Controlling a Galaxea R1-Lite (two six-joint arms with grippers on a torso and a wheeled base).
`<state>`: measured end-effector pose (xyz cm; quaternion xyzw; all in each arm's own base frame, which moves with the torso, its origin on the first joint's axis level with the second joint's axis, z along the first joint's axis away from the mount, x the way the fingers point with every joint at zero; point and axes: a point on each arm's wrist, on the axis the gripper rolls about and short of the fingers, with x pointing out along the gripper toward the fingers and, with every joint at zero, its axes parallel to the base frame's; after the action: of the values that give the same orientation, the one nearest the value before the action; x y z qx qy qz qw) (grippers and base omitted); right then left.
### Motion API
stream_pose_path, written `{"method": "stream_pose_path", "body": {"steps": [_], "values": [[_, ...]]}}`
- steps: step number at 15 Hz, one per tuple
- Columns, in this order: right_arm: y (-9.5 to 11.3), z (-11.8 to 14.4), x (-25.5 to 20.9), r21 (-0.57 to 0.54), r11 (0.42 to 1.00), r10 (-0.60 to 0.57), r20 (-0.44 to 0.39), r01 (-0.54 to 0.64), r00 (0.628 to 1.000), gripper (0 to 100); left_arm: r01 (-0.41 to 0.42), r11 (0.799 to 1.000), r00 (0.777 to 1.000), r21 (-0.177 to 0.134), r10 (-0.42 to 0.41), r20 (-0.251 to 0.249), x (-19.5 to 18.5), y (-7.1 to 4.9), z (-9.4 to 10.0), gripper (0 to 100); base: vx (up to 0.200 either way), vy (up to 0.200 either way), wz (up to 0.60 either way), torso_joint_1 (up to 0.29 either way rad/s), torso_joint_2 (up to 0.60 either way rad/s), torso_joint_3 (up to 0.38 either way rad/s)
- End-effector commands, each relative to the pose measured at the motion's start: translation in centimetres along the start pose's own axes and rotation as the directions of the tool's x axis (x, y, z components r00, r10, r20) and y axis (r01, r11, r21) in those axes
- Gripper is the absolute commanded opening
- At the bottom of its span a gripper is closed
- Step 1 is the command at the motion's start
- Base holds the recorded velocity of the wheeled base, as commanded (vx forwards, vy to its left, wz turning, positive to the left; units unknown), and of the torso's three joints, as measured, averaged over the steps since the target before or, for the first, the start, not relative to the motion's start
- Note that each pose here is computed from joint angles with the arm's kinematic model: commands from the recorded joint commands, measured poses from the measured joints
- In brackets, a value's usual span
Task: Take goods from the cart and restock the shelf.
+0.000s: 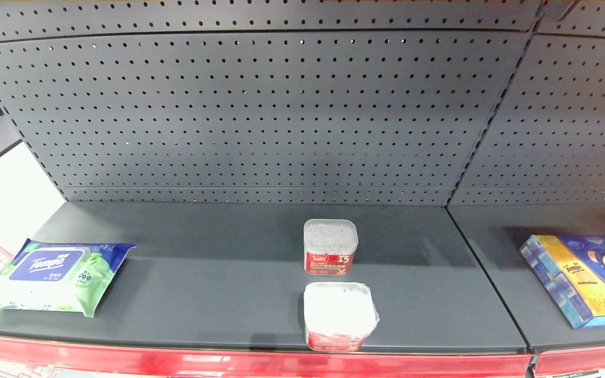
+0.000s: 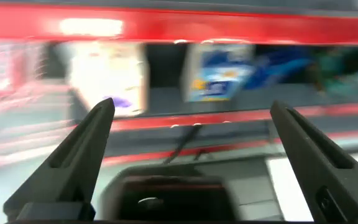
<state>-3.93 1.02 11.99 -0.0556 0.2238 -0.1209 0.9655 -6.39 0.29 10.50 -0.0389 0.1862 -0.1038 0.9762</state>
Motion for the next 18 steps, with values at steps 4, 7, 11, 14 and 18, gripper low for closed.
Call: {"method": "stream_pose_path", "body": {"steps": [4, 7, 11, 14, 18], "values": [[1.3, -3.1, 1.4, -0.061, 0.991, 0.132, 0.250, -0.121, 0.959, 100, -0.011, 0.998, 0.913, 0.065, -0.017, 0.407, 4.5, 0.7, -0.6, 100, 0.000, 0.000, 0.00, 0.000, 0.00, 0.000], [1.3, -3.0, 2.3, -0.040, 0.991, 0.135, 0.329, -0.129, 0.935, 100, -0.056, 0.997, 0.922, 0.059, 0.029, 0.385, 4.5, 0.8, -0.7, 100, 0.000, 0.000, 0.00, 0.000, 0.00, 0.000], [0.8, -1.4, 3.8, -0.037, 0.969, 0.240, 0.359, -0.243, 0.902, 100, -0.130, 0.985, 0.913, 0.113, 0.075, 0.401, 4.6, 0.9, -0.7, 100, 0.000, 0.000, 0.00, 0.000, 0.00, 0.000], [1.2, -2.4, 3.7, -0.086, 0.897, 0.431, 0.388, -0.433, 0.815, 100, -0.198, 0.979, 0.902, 0.054, 0.160, 0.402, 4.5, 1.1, -0.8, 100, 0.000, 0.000, 0.00, 0.000, 0.00, 0.000], [0.2, -2.5, 4.0, 0.122, 0.992, -0.004, 0.359, -0.042, 0.933, 100, -0.162, 0.984, 0.915, 0.067, 0.125, 0.383, 4.7, 1.0, -1.0, 100, 0.000, 0.000, 0.00, 0.000, 0.00, 0.000]]}}
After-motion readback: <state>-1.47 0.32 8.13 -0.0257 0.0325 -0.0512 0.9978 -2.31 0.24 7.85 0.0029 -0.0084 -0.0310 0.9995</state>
